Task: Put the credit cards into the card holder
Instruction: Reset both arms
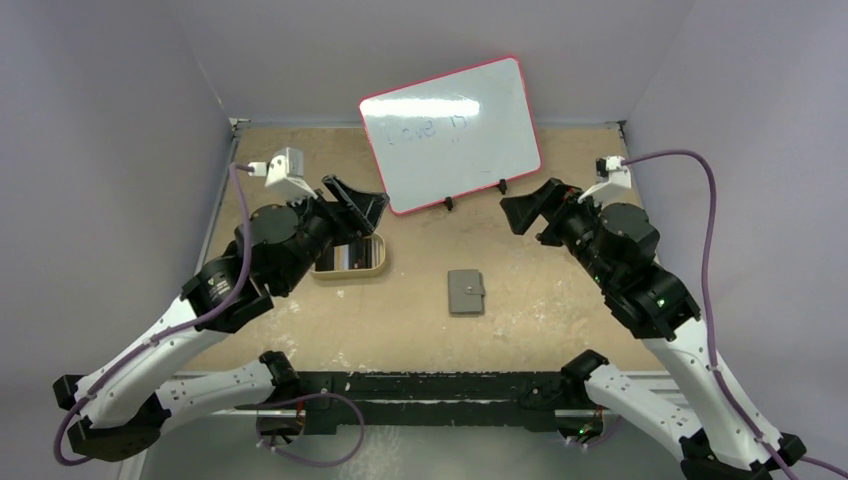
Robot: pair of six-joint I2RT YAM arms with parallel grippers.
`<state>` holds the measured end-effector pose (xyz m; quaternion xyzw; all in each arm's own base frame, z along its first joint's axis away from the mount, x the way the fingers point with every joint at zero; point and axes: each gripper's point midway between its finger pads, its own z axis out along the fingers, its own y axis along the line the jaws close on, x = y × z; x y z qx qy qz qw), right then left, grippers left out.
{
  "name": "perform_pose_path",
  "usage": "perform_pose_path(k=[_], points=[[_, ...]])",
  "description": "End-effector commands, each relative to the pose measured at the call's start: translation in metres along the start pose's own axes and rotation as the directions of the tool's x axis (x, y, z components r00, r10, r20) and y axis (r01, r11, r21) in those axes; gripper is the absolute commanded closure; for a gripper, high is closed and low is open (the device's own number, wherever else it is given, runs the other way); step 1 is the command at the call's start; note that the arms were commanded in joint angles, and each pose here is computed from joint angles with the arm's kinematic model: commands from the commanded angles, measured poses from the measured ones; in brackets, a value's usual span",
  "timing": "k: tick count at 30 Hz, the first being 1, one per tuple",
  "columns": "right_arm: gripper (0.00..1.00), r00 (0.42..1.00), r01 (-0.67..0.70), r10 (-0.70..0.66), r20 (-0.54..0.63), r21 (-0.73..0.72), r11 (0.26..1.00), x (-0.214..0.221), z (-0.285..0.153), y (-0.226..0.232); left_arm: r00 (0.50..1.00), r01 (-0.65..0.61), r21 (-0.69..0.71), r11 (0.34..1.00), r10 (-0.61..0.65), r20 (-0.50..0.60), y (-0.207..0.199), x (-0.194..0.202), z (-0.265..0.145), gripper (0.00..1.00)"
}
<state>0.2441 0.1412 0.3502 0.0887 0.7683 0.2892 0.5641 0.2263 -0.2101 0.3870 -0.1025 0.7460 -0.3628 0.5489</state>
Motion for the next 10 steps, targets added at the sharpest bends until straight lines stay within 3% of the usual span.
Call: perform_pose_path(k=[1, 10], points=[[0.01, 0.998, -0.030, 0.030, 0.047, 0.004, 1.000, -0.019, -0.006, 0.006, 0.999, -0.020, -0.082, 0.996, 0.022, 0.029, 0.020, 0.002, 0.005, 0.34], [0.00, 0.998, -0.052, 0.053, 0.040, -0.006, 0.999, -0.012, -0.007, 0.004, 1.000, -0.007, -0.104, 0.995, 0.008, 0.010, 0.029, 0.013, 0.006, 0.33]])
